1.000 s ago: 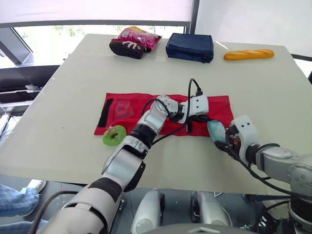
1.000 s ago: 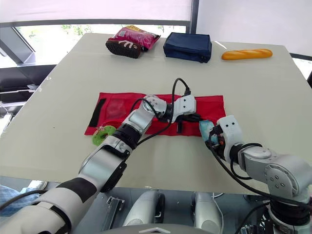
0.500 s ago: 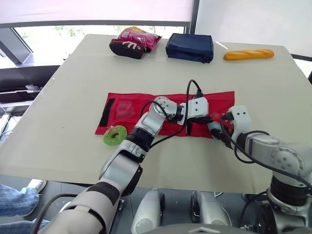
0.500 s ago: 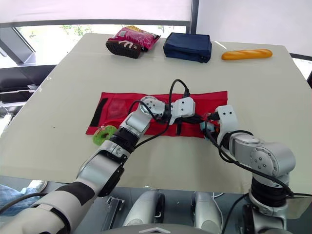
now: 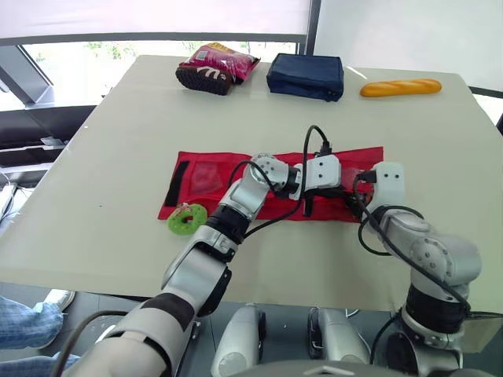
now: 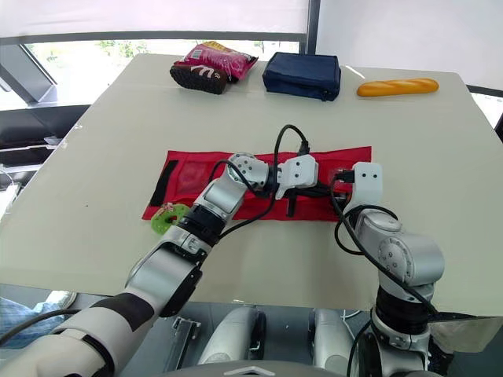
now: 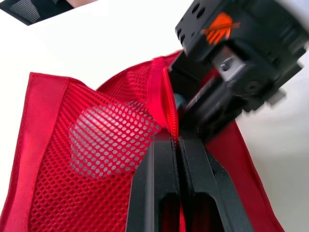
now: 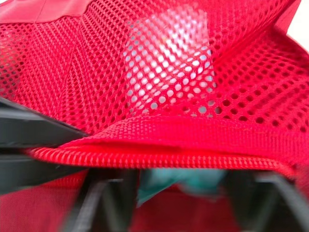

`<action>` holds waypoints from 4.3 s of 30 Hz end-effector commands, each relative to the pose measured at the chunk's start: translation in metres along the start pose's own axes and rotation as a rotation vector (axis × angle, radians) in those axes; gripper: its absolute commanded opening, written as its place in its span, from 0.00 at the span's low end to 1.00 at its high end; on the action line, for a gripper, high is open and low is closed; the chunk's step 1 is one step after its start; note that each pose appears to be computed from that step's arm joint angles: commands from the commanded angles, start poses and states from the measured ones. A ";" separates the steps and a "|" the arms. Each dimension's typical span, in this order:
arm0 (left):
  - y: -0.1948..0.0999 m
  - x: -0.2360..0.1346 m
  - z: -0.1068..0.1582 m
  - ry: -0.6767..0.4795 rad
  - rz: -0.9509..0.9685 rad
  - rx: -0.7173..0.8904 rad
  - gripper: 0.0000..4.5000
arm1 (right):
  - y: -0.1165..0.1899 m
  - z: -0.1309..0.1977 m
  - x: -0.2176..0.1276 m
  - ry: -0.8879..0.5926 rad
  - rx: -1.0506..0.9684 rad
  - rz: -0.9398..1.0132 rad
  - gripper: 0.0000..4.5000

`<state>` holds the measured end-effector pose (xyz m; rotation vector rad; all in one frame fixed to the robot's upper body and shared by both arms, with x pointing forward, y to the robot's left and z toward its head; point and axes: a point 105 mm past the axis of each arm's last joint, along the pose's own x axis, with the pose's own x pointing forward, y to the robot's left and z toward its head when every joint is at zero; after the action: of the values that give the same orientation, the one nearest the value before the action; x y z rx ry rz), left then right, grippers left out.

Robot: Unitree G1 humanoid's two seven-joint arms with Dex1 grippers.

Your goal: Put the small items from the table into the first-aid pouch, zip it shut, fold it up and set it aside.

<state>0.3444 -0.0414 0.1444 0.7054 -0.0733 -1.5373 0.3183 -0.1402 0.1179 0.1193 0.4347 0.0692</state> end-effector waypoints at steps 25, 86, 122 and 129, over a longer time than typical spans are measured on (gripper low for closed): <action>0.005 0.020 0.007 -0.006 -0.017 0.016 0.00 | 0.016 -0.003 -0.065 -0.053 -0.364 0.280 1.00; -0.001 -0.052 0.052 -0.340 -0.105 -0.105 0.98 | -0.078 -0.018 -0.049 -0.145 0.166 0.258 0.00; -0.077 -0.202 -0.033 0.006 0.399 -0.555 1.00 | -0.191 0.030 -0.152 -0.246 -0.499 -0.009 0.98; -0.081 -0.183 -0.048 -0.022 0.559 -0.810 1.00 | -0.121 0.050 -0.157 -0.320 -0.539 0.323 0.98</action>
<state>0.2811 0.1554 0.1351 0.0257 0.3023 -0.9595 0.2049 -0.2962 0.2025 -0.3195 0.0967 0.4035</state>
